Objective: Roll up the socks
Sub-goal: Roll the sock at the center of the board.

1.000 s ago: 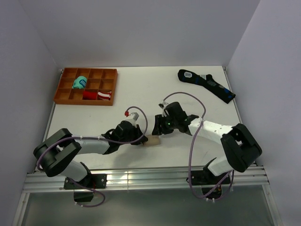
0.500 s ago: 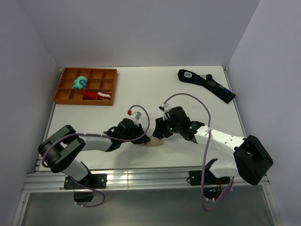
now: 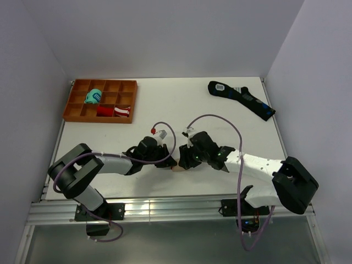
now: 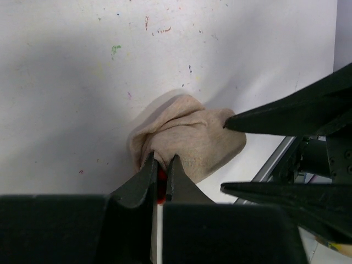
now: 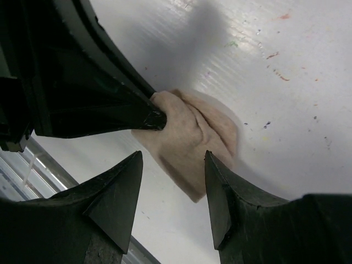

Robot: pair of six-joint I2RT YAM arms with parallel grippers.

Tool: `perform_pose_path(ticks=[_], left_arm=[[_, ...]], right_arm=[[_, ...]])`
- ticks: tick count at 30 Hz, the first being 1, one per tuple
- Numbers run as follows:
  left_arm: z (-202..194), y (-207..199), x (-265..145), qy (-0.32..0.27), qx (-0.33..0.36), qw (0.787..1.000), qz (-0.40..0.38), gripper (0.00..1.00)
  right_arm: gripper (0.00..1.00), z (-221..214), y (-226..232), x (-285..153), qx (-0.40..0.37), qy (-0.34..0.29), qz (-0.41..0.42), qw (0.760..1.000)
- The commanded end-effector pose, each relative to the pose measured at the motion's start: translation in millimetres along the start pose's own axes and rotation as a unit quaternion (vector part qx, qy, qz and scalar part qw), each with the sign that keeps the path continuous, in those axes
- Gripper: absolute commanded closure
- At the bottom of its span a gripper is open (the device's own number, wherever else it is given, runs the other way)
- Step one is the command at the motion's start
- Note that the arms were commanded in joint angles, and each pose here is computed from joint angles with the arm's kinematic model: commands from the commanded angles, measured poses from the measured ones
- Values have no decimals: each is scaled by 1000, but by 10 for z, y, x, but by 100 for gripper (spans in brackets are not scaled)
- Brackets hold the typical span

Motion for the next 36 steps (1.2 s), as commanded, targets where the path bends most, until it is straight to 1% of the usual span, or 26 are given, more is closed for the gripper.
perform_pose_path(ticks=[1, 6, 16, 36], left_arm=[[-346, 395, -37, 76, -21, 994, 81, 100], [-338, 405, -38, 82, -27, 993, 75, 100], [-299, 458, -49, 90, -45, 992, 70, 100], [-190, 532, -50, 95, -80, 990, 74, 100]], right_arm=[[44, -12, 38, 18, -15, -1, -15, 1000], [43, -58, 69, 20, -13, 4, -20, 1000], [43, -160, 57, 100, -15, 47, -41, 998], [42, -280, 117, 162, -28, 100, -61, 993]])
Point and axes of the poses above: each gripper's point midway between its finger pads, its own x axis out along the fingers, its own y axis along the line the jaws close on, z = x × y, the point moved 5 cm from there along -x, back along the fingers, and after that the axes turned 4 degrees about -x, right-handed, at the moved point
